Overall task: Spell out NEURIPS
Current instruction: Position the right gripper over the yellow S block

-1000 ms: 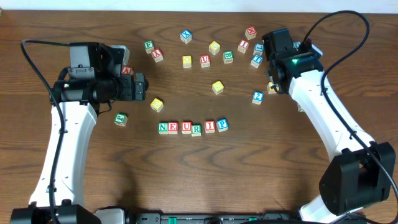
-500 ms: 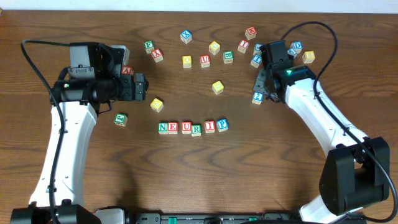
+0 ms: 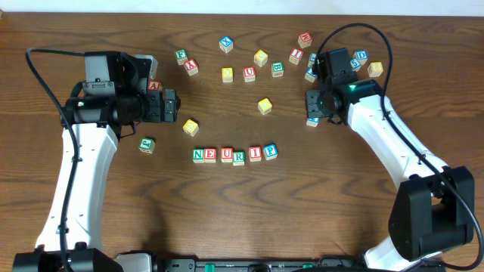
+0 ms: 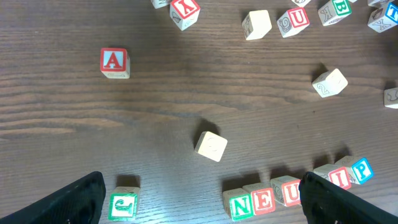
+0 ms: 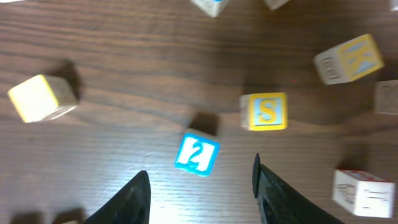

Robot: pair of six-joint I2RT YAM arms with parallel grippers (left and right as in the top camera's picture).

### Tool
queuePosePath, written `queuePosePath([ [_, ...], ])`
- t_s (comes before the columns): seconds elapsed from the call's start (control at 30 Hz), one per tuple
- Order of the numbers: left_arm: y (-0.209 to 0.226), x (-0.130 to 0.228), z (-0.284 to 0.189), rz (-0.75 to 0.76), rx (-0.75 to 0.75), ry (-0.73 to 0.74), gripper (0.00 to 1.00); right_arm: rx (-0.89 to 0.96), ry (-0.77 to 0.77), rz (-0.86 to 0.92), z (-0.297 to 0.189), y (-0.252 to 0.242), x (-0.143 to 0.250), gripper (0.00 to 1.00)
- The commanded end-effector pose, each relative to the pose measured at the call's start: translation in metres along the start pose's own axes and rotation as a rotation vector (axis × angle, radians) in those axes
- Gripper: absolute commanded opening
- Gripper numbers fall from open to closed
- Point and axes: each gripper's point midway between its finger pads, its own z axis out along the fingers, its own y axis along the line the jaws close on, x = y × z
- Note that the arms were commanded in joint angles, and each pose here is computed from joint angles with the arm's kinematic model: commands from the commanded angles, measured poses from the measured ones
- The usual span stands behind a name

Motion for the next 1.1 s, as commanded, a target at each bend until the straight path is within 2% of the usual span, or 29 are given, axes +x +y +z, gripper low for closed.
queuePosePath([
  [0.0, -0.002, -0.008, -0.005, 0.025, 0.012, -0.022, 0.98, 0.085, 0.006, -0.002, 0.009, -0.023, 0.000, 0.47],
  [0.33, -0.002, -0.008, -0.005, 0.025, 0.012, -0.022, 0.98, 0.107, 0.120, 0.012, 0.062, -0.034, 0.023, 0.43],
  [1.07, -0.002, -0.008, -0.005, 0.025, 0.012, -0.022, 0.98, 0.141, 0.000, 0.026, 0.042, -0.039, -0.026, 0.43],
])
